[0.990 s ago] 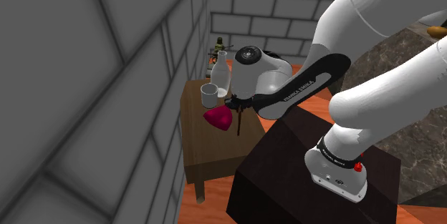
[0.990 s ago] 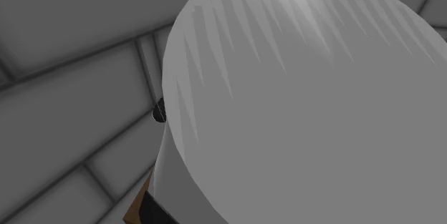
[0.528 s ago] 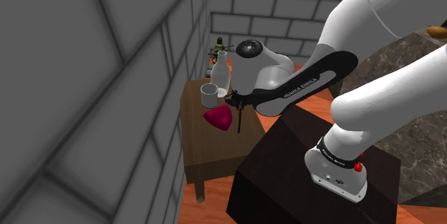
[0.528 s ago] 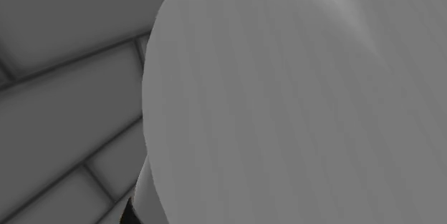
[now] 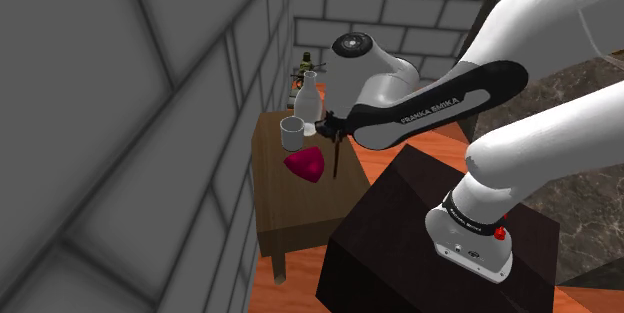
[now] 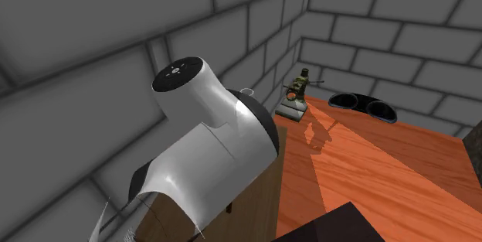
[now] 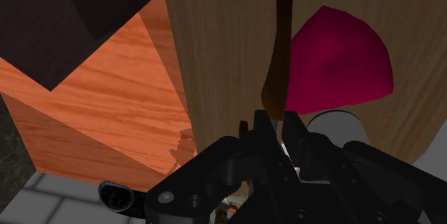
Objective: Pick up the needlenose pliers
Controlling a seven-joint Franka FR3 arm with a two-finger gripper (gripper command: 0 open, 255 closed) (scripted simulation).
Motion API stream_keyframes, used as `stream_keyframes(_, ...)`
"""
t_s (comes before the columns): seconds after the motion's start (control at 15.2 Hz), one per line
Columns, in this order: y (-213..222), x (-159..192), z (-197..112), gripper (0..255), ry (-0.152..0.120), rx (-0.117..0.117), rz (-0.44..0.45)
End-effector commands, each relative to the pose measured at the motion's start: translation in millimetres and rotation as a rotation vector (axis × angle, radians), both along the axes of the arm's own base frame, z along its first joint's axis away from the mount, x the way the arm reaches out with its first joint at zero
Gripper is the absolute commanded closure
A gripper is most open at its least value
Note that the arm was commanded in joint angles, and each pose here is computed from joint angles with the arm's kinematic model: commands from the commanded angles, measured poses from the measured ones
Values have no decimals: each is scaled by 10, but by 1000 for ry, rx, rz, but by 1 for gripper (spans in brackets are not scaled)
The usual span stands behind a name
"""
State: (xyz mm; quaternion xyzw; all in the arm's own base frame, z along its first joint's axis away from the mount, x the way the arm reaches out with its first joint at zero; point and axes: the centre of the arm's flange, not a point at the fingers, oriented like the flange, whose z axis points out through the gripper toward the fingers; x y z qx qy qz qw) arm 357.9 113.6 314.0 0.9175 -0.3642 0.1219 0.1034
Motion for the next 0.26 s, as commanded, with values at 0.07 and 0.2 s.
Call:
stream_keyframes(0.07,0,3,153,255,1,0,0)
stream_keyframes(0.2,0,3,160,255,1,0,0)
